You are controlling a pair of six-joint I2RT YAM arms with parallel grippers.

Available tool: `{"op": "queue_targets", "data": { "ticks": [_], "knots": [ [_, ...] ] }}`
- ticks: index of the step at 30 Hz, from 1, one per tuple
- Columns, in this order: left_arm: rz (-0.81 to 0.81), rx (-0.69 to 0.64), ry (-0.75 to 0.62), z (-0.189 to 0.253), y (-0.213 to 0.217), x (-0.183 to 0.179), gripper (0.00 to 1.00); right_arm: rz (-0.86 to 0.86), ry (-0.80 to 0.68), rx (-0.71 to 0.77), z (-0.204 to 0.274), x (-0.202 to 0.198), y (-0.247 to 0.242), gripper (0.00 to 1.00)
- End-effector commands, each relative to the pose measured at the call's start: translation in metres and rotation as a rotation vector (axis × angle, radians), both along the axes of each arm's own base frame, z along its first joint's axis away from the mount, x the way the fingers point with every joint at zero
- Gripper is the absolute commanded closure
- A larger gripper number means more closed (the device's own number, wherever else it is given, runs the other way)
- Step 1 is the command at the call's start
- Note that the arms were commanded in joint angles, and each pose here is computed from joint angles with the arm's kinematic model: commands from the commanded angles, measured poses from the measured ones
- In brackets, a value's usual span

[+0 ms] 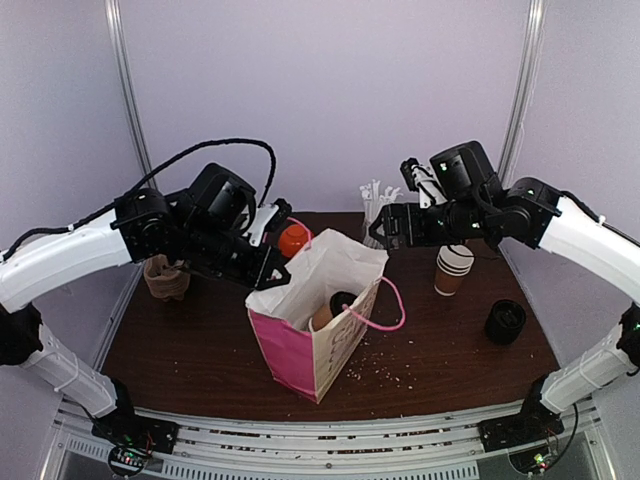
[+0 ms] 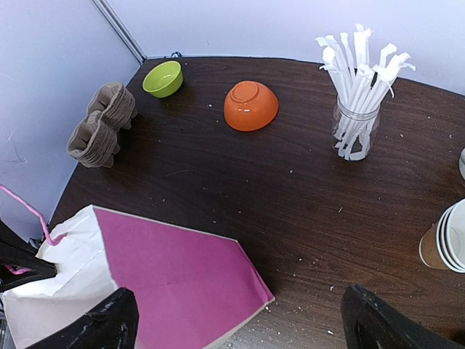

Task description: Pack the takeout coffee

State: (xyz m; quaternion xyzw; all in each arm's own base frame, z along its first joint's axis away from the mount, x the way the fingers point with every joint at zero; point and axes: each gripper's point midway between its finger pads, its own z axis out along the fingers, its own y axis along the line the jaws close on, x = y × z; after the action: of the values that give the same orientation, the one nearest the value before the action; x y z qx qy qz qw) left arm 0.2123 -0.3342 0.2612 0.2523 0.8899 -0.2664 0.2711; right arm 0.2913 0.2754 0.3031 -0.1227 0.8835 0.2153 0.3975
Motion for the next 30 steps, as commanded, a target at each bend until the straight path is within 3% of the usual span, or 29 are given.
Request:
{"op": "queue_targets", "data": {
  "ticks": [1, 9, 15, 30],
  "knots": [
    [-0.029, -0.012, -0.119, 0.031, -0.002, 0.007, 1.00, -0.021, -0.053, 0.047, 0.018, 0.000, -0.009, 0.00],
    [-0.048, 0.061, -0.316, 0.054, -0.001, 0.009, 1.00, -0.113, -0.158, 0.086, 0.036, -0.001, -0.035, 0.00],
    [-0.052, 0.149, -0.417, 0.052, -0.005, 0.007, 1.00, -0.141, -0.151, 0.080, 0.018, -0.001, -0.041, 0.00],
    [-0.116, 0.142, -0.483, 0.046, -0.029, -0.022, 1.00, -0.161, -0.110, -0.001, -0.029, 0.005, -0.042, 0.00]
  ]
}}
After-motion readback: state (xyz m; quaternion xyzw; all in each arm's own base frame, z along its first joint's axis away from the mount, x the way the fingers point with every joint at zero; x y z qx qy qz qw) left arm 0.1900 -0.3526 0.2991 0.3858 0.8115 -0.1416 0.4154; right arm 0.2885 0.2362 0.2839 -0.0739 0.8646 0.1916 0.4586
